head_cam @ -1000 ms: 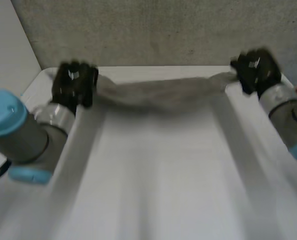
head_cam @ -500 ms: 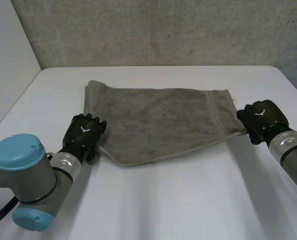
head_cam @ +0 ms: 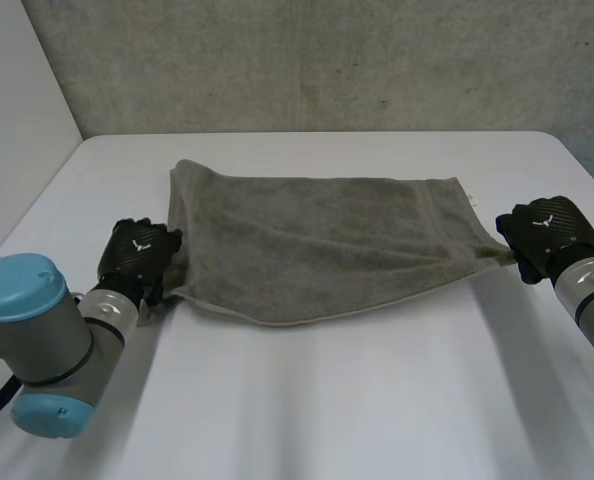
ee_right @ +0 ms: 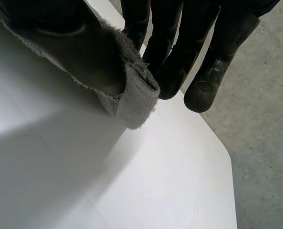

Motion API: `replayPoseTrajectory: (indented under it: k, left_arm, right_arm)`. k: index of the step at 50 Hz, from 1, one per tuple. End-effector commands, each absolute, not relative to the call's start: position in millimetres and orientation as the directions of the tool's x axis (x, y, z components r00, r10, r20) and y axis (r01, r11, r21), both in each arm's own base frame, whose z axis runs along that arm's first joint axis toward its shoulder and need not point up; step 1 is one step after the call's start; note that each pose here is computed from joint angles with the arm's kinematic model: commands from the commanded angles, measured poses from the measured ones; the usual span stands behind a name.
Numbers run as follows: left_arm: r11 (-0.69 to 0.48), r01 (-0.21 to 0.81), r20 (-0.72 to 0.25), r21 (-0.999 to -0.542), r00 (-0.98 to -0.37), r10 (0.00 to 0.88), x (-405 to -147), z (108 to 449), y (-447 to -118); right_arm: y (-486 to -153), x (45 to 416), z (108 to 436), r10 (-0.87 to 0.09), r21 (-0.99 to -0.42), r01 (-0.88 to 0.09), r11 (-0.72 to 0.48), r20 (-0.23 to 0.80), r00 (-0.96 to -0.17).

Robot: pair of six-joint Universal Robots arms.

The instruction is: Fold the towel.

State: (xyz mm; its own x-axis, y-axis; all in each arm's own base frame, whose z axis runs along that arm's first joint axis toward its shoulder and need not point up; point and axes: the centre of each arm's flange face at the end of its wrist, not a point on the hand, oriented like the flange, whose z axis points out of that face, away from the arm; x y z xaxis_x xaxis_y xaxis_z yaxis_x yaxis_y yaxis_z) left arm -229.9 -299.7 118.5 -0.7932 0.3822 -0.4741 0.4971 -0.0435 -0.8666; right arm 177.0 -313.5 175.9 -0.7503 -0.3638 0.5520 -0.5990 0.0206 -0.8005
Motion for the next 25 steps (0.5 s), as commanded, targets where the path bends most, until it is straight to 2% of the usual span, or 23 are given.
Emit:
replayPoseTrajectory:
  k: [1, 25]
  left_arm:
    - [-0.028, 0.5, -0.469, -0.865, -0.79, 0.394, -230.0, 115.4, -296.0]
    - [0.013, 0.502, -0.449, -0.865, -0.785, 0.426, -233.0, 105.7, -290.0]
  right_arm:
    - [-313.9, 176.7, 176.2, -0.361, -0.801, -0.599, 0.021, 0.552, -0.751]
    - [-313.4, 177.8, 173.2, -0.366, -0.8, -0.599, 0.029, 0.549, -0.751]
